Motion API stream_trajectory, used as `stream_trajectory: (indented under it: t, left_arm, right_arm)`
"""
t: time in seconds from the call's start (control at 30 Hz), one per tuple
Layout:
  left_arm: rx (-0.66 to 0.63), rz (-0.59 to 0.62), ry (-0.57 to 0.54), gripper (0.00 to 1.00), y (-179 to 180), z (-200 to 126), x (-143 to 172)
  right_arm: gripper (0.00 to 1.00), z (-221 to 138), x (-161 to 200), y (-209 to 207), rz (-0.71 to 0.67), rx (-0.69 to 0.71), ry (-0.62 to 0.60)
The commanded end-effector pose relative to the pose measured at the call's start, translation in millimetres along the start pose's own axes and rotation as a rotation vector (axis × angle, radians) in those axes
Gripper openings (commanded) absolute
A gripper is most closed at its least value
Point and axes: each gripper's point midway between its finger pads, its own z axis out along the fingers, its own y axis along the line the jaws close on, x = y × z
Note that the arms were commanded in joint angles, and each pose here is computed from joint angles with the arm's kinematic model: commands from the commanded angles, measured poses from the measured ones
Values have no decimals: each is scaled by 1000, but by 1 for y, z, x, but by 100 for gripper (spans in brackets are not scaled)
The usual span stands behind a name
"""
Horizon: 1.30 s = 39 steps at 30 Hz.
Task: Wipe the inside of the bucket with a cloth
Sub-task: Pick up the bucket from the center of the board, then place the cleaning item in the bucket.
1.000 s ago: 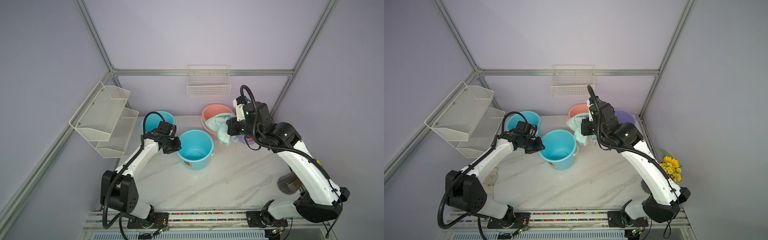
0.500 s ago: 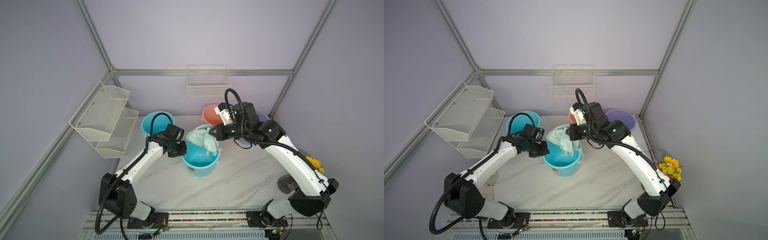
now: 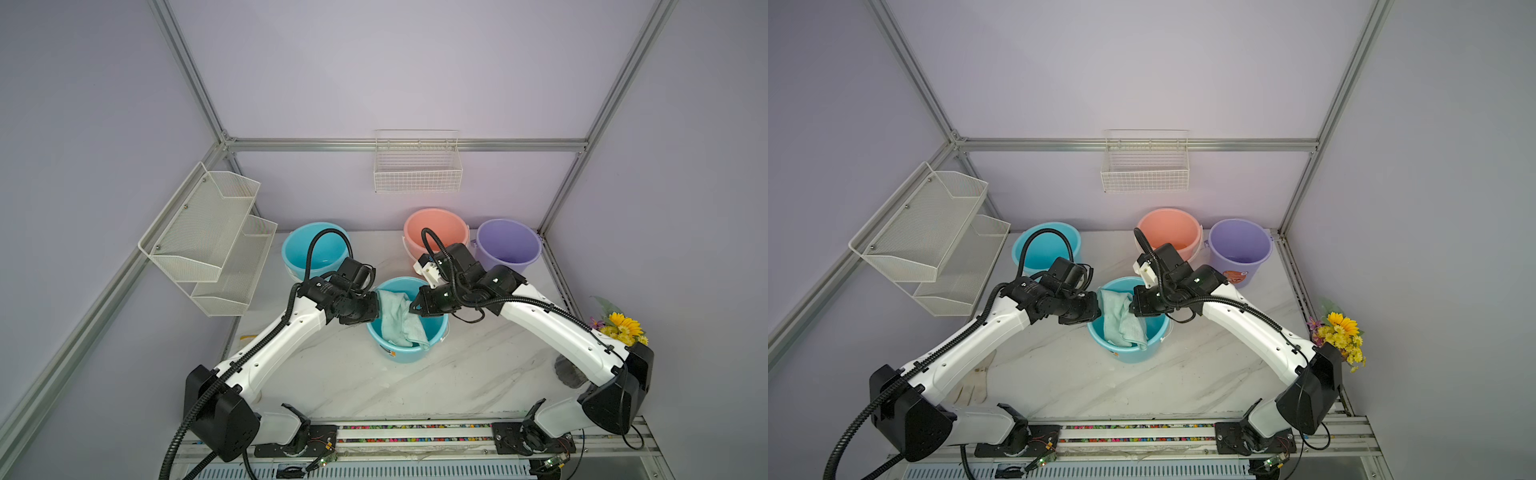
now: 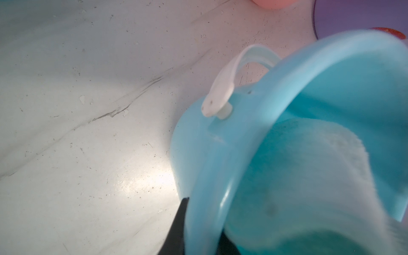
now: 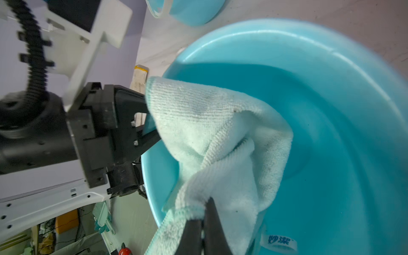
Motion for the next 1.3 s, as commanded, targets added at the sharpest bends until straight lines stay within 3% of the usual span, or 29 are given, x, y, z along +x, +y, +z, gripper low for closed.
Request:
stream_trajectory:
  t: [0.0,0.3,0.5,0.63,0.8,1.0,1.2,1.27]
  left_arm:
    - [58,2,-95,0,-15,-12,-14]
    - [107,30,-177,0,-27,-17,-20]
    - [112,39,-182,0,-28,-14,-17]
    - [106,58,-190,0,-30,-12,-16]
    - [79,98,-236,0,-30,-12,-18]
    - [97,167,-276,0,-36,-14,-20]
    - [92,262,-291,0,-39,-17,-15]
    - [93,287,-293,0,-39,-19,-14]
  right_arm:
    - [0,17,-13,-9,-62,117,-89]
    - [1,72,-4,-43,-119,271,-178]
    - [11,99,-4,-63,-104,277,-257]
    - [28,104,0,-64,-106,252,-269]
    - [54,86,1,-53,-151,230,-247]
    - [65,50,1,-35,-336,220,-232]
    - [67,28,10,-27,-732,232,-191]
    - [72,23,17,-24,-890,215,-178]
